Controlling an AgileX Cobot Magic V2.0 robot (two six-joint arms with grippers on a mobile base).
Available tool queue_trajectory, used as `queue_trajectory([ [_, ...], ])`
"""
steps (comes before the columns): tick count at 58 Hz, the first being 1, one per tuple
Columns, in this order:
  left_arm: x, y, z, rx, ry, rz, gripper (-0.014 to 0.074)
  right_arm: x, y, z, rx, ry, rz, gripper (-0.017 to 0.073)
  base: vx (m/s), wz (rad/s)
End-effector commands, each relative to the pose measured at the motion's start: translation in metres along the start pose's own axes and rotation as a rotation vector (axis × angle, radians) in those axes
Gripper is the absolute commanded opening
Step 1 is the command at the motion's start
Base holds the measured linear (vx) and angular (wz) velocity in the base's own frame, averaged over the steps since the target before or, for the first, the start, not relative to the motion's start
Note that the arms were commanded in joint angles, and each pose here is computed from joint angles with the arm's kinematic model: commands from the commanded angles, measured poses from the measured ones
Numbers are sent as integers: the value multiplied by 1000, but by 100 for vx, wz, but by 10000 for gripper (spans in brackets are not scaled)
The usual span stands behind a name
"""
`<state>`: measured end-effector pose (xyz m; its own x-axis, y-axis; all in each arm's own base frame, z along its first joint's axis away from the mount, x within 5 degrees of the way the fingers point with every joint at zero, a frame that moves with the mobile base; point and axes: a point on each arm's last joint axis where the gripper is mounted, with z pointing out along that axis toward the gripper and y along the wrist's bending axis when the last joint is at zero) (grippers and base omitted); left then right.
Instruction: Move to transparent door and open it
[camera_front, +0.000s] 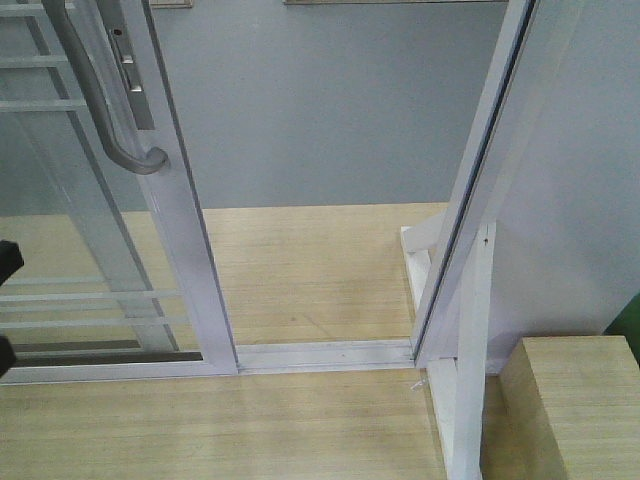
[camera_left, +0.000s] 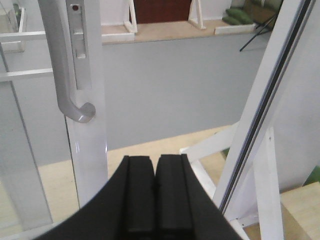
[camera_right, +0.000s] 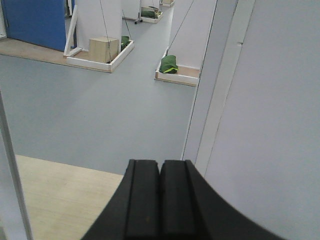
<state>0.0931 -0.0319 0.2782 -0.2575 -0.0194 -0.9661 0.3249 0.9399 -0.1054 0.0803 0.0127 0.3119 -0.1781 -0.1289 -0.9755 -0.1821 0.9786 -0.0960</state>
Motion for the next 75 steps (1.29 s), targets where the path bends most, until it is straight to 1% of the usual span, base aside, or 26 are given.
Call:
queue_trajectory([
  [1,-1,-3,-15,-2,-112,-25,0,-2,0,-6,2,-93,-13,-5,0,0],
  [9,6,-6,-27,0,-177,-10,0,3,0,-10,4,-107,-16,-5,0,0],
  [13,5,-7,-29,0,-192,-9,0,4,0,-10,1,-97,3,-5,0,0],
  [49,5,-7,-29,-2,-191,-3,0,4,0,-10,2,-96,-3,-5,0,0],
  [57,3,-4,-30,-28,-216,-6,0,4,0,-10,2,-96,-3,-5,0,0],
  [60,2,-2,-30,-51,-225,11,0,4,0,-10,2,-96,-3,-5,0,0],
  [62,1,-1,-30,-70,-231,11,0,4,0,-10,2,-96,-3,-5,0,0],
  [69,0,7,-31,-156,-244,-15,0,4,0,-10,2,-96,-3,-5,0,0],
  [70,0,9,-31,-165,-248,-40,0,4,0,-10,2,-96,-3,-5,0,0],
  [72,0,10,-32,-184,-252,-46,0,4,0,-10,2,-96,-3,-5,0,0],
  [73,0,11,-32,-195,-256,-32,0,4,0,-10,2,-96,-3,-5,0,0],
  [74,-1,12,-32,-199,-259,-46,0,4,0,-10,2,-96,-3,-5,0,0],
  [75,-1,12,-32,-207,-263,-36,0,4,0,-10,2,-96,-3,-5,0,0],
])
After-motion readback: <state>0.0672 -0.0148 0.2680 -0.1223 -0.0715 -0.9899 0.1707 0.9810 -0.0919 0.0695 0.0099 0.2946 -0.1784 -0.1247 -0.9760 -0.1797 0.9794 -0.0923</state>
